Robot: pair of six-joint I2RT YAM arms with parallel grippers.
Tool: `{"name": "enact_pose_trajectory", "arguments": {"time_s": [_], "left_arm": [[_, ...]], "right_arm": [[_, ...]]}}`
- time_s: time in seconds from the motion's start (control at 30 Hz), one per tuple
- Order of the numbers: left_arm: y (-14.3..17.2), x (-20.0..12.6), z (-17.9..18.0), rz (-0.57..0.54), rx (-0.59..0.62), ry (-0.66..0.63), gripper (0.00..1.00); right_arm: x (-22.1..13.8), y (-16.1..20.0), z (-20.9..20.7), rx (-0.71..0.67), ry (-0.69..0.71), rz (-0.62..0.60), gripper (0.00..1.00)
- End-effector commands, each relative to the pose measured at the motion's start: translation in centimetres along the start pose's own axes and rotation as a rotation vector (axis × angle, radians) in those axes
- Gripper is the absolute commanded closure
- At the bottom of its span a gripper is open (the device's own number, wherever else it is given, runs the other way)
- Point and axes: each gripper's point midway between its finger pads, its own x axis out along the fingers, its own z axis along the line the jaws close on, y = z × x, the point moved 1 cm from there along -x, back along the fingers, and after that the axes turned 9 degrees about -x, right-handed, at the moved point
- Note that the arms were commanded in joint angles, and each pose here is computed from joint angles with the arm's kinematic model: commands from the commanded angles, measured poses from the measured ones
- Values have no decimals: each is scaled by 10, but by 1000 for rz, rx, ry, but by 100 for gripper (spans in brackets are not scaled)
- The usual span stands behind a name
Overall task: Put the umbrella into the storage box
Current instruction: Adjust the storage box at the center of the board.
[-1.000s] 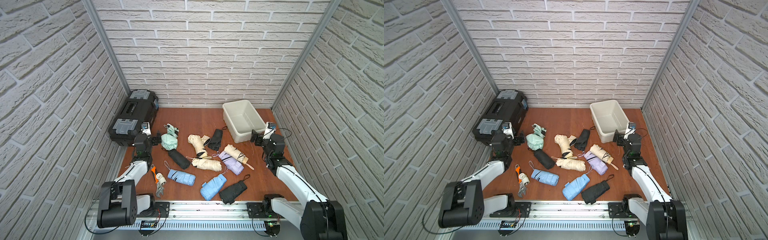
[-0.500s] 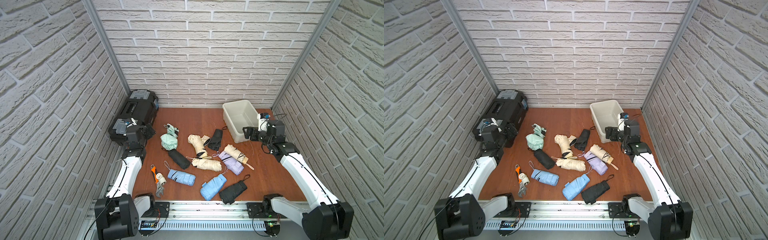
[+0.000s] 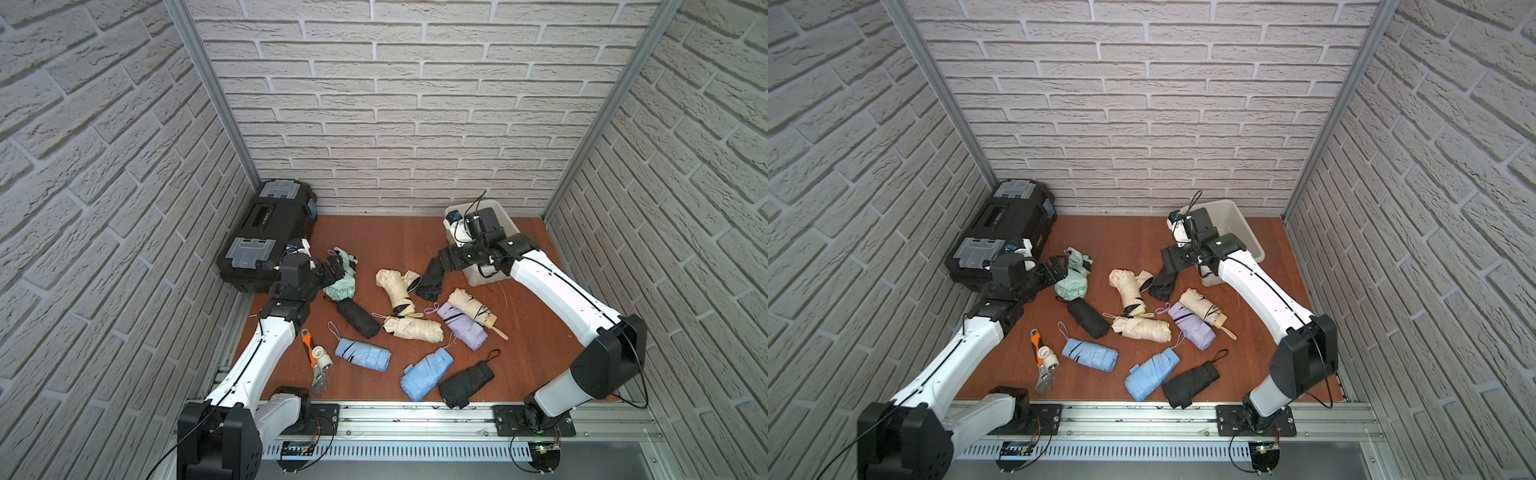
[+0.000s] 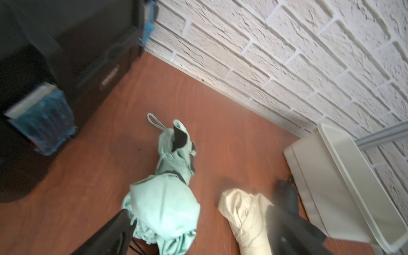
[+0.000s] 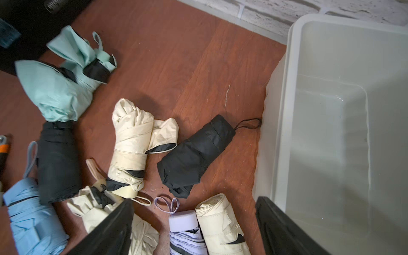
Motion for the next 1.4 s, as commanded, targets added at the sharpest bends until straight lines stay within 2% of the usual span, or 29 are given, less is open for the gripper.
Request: {"name": "enact_pose_trajectory", "arguments": {"time_s": [0.0, 0.17, 0.4, 0.53, 0.8, 0.93, 1.17, 1.37], "left_arm": [[2, -4, -23, 6, 21, 55, 2], [25, 1, -41, 71, 57, 91, 2], [49, 5, -52, 130, 75, 116, 5], [57, 5, -52, 150, 77, 115, 7], [59, 1, -52, 156, 84, 109, 8], [58, 0, -53, 155, 90, 109, 8], [57, 0, -52, 156, 91, 103, 9], [60, 2, -50, 166, 91, 95, 9]], "right_arm": [[2, 4, -22, -41, 128, 70, 11], [18, -4, -51, -82, 291, 113, 14], [47, -10, -77, -107, 337, 172, 25], [65, -10, -84, -88, 296, 200, 36], [94, -6, -94, -53, 260, 245, 50], [102, -4, -94, -45, 211, 244, 65], [105, -5, -83, -109, 126, 242, 87], [93, -8, -65, -256, 51, 195, 96]]}}
